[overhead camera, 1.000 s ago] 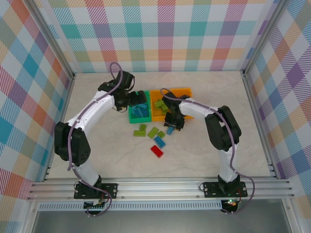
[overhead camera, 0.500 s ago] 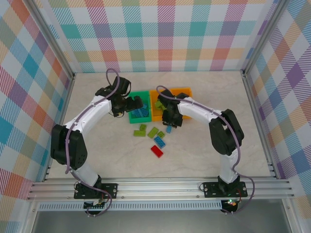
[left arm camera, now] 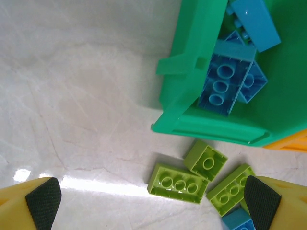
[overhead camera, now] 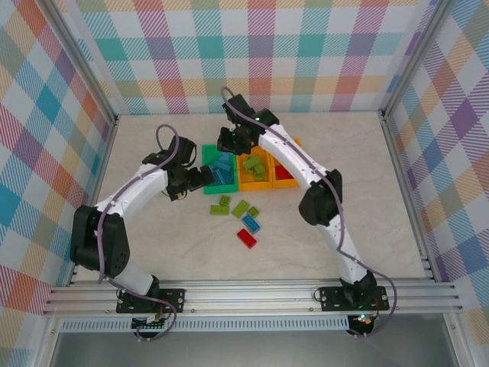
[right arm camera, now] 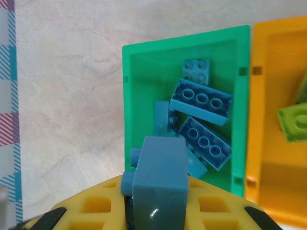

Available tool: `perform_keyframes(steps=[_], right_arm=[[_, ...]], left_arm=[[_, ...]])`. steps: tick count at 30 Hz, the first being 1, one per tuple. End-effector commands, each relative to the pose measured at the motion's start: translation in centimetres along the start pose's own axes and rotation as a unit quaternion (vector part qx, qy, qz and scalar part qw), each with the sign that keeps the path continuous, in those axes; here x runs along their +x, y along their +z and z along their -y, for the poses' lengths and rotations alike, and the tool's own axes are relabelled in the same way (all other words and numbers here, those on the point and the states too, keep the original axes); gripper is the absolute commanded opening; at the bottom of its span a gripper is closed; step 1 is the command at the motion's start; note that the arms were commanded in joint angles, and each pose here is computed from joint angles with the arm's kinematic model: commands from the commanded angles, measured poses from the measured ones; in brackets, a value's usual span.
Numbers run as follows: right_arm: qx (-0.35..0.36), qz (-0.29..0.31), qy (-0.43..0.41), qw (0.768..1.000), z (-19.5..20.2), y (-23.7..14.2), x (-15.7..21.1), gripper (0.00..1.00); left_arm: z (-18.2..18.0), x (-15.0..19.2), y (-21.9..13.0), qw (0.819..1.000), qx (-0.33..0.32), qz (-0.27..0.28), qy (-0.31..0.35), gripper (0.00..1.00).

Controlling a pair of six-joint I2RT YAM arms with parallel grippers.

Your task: Sort the legos into containers by color

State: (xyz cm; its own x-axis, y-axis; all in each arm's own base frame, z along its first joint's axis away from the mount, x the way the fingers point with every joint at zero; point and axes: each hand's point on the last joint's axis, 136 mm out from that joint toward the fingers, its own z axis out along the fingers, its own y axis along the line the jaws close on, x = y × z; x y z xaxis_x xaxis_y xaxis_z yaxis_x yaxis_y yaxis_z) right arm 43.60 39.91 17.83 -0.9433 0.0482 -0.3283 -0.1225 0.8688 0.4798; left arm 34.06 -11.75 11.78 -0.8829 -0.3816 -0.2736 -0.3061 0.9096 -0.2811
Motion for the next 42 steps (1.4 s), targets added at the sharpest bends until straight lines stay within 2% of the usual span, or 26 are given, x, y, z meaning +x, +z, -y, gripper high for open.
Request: perform_keyframes(steps=[1,7,9,12,13,17,22,26,29,33,38,42], right_arm=[[0.010,-0.062,0.013,0.998,1.7,1.7,1.8,0.22],[-0.026,-0.065,0.033,0.997,1.2,3.3,1.2,0.29],[-0.032,-0.068,0.035,0.997,1.1,3.5,1.3,0.41],[-0.036,-0.071,0.033,0.996,1.0,3.5,1.4,0.51],[-0.035,-0.071,0.032,0.996,1.0,3.4,1.4,0.61],[-0.042,-0.065,0.016,0.997,0.3,1.9,1.2,0.69],[-0.013,-0.049,-0.020,0.999,0.4,-1.3,2.0,0.72],[0.063,-0.058,0.000,0.996,4.5,-2.9,5.1,0.67],[0.070,-0.061,0.017,0.996,6.7,-3.4,7.9,0.66],[0.101,-0.073,-0.031,0.992,9.3,-3.6,11.8,0.66],[0.141,-0.127,-0.126,0.974,11.3,-1.8,15.8,0.66],[0.163,-0.152,-0.113,0.968,12.4,-0.4,16.9,0.63]], left_arm=[[-0.6,0.3,-0.8,1.000,0.013,0.009,-0.018,1.00],[-1.3,2.3,-1.0,1.000,0.022,0.000,-0.017,1.00],[-1.1,2.9,-1.2,1.000,0.023,0.003,-0.009,1.00],[-1.0,3.9,-0.9,1.000,0.018,-0.003,-0.002,1.00],[-1.0,4.4,-0.6,1.000,0.017,-0.008,-0.001,1.00],[-0.8,5.9,0.1,1.000,0.016,-0.022,0.013,1.00],[-0.7,6.7,0.6,0.999,0.006,-0.032,0.035,1.00],[-1.2,6.7,0.4,0.999,0.001,-0.023,0.039,1.00],[-1.7,6.7,0.4,0.999,-0.006,-0.017,0.044,1.00],[-1.6,7.1,0.9,0.998,-0.005,-0.031,0.048,1.00],[-1.3,7.3,1.5,0.998,-0.002,-0.043,0.047,1.00],[-1.2,7.2,1.4,0.998,-0.001,-0.042,0.047,1.00]])
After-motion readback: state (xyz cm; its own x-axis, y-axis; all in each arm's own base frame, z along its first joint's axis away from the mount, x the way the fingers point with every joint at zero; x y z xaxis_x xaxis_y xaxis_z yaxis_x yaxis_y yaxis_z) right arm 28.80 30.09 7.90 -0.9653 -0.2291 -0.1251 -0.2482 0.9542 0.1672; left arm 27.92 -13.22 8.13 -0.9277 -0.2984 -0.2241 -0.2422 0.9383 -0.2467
